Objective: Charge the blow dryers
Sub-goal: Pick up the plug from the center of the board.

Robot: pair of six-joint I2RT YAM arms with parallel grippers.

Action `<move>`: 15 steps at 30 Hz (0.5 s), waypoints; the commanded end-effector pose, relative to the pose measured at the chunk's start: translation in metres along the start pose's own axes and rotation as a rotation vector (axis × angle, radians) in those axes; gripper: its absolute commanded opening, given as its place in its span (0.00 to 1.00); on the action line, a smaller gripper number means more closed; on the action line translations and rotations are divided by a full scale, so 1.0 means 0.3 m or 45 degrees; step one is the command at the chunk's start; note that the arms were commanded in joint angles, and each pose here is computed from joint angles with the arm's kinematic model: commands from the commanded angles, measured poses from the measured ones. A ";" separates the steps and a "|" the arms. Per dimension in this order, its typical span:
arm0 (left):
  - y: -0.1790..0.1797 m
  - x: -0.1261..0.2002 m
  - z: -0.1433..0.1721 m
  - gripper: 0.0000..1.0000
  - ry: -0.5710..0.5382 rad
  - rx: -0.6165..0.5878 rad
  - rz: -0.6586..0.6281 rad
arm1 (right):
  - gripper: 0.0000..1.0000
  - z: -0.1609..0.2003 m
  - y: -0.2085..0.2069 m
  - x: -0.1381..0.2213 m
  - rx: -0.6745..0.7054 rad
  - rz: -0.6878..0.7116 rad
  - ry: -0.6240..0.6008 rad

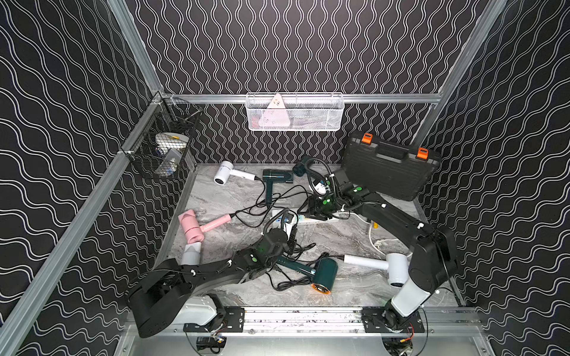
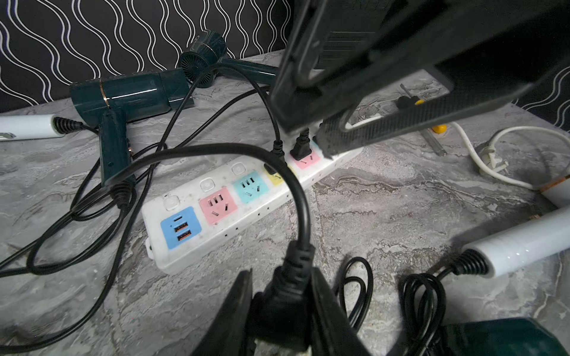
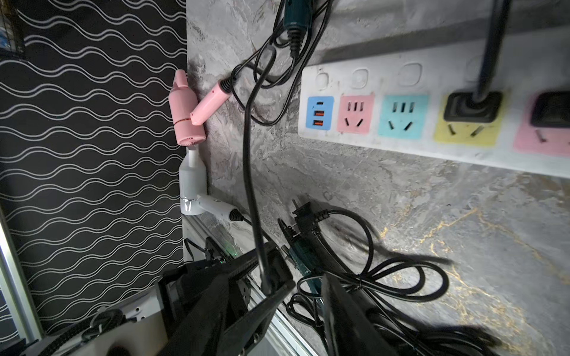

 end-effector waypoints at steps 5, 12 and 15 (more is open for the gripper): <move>-0.016 -0.006 -0.047 0.25 -0.080 -0.006 -0.006 | 0.48 0.057 -0.001 -0.070 0.009 -0.006 0.074; -0.027 -0.004 -0.049 0.27 -0.081 -0.005 0.011 | 0.33 0.072 0.017 -0.119 0.032 -0.021 0.105; -0.034 -0.002 -0.049 0.34 -0.078 0.007 0.034 | 0.15 0.067 0.021 -0.126 0.046 -0.020 0.101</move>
Point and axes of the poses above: each gripper's point midway between its finger pads, its own x axis back along the fingers, its own y axis along the line the jaws close on, z = x × y, the point moved 3 cm from there along x, back along the fingers, and after that the axes turned 10 degrees about x, right-handed, at the moved point
